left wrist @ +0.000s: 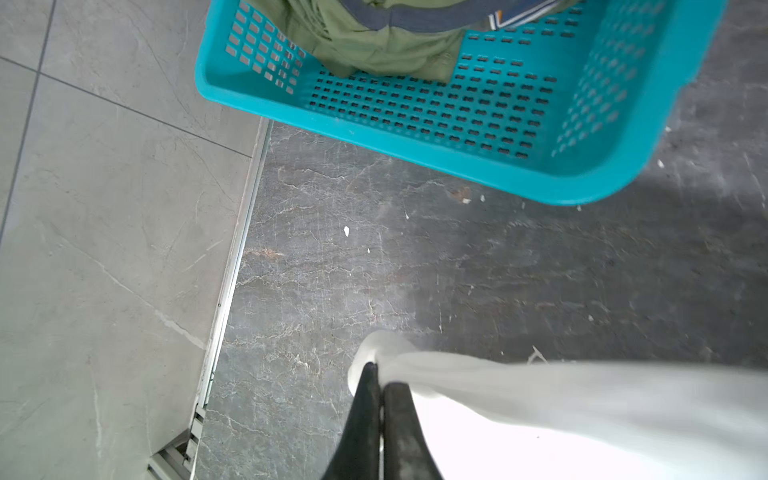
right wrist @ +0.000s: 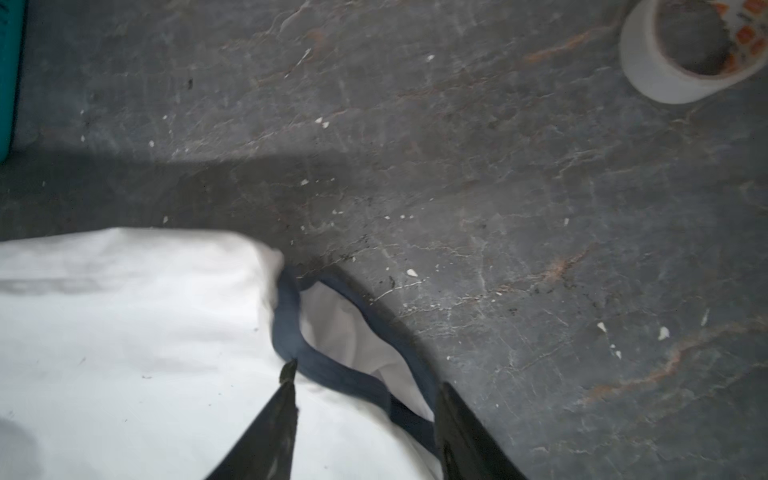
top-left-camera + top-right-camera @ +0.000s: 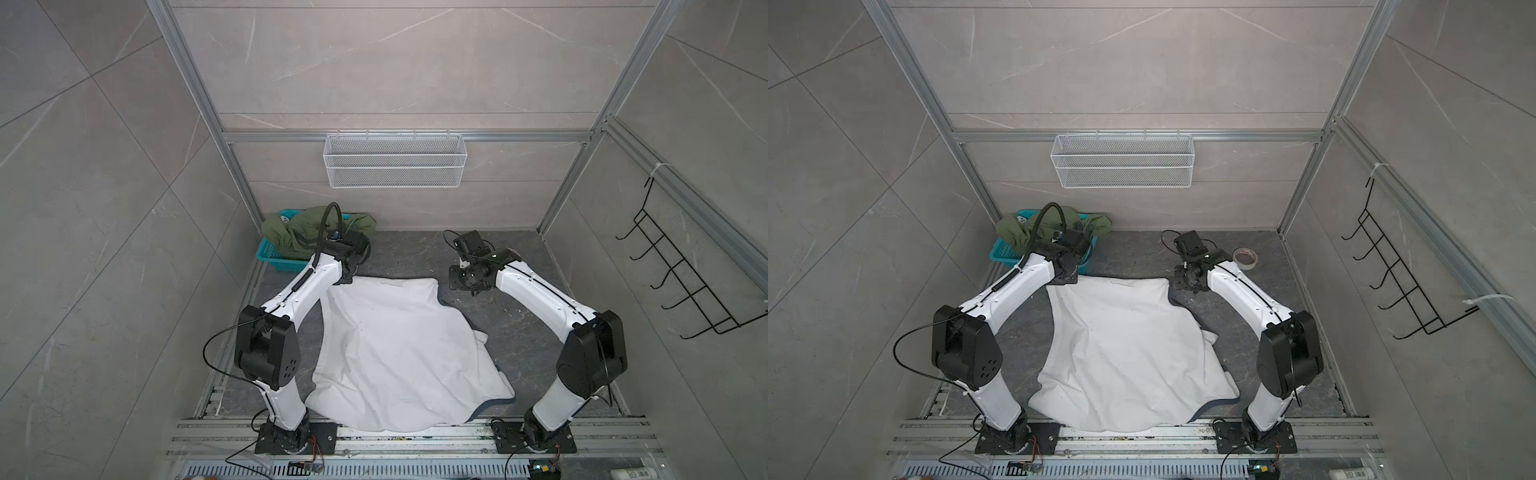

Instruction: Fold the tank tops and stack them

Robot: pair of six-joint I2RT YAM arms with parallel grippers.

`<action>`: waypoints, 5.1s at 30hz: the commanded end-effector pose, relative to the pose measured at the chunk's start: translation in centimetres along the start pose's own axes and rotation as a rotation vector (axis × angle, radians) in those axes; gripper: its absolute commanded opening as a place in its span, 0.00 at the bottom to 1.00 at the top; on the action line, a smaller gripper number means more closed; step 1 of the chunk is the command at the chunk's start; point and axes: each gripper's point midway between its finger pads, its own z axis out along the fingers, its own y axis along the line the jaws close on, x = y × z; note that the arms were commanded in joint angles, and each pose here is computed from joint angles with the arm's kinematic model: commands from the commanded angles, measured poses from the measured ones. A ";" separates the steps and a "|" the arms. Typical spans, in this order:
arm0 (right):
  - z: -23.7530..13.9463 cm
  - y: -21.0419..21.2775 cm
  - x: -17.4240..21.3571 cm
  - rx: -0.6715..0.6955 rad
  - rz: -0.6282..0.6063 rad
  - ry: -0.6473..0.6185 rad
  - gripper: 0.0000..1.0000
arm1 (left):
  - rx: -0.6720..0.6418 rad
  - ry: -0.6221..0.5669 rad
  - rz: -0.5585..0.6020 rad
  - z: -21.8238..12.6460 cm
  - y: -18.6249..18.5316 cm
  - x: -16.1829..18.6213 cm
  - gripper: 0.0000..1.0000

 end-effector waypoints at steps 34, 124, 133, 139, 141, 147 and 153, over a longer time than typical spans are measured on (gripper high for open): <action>3.6 -8.5 11.9 0.064 0.322 0.161 0.02 | 0.127 -0.012 -0.016 0.0 -1.0 1.5 0.00; 1.1 -9.0 14.0 -0.038 0.346 0.116 0.00 | 0.530 0.158 0.033 -4.7 -5.5 18.8 0.53; 1.1 -9.6 14.2 -0.013 0.349 0.108 0.00 | 0.862 0.221 -0.301 -4.1 -6.8 17.3 0.56; 1.2 -9.8 14.2 0.004 0.343 0.110 0.00 | 0.918 0.304 -0.388 -1.6 -8.5 16.6 0.46; 1.2 -9.7 14.1 -0.001 0.346 0.107 0.00 | 0.923 0.328 -0.413 -0.7 -8.9 16.8 0.45; 1.1 -9.6 14.0 -0.007 0.347 0.103 0.00 | 0.916 0.397 -0.432 0.5 -9.6 18.4 0.41; 1.1 -9.5 14.0 -0.010 0.346 0.107 0.00 | 0.893 0.427 -0.445 0.8 -9.1 19.9 0.49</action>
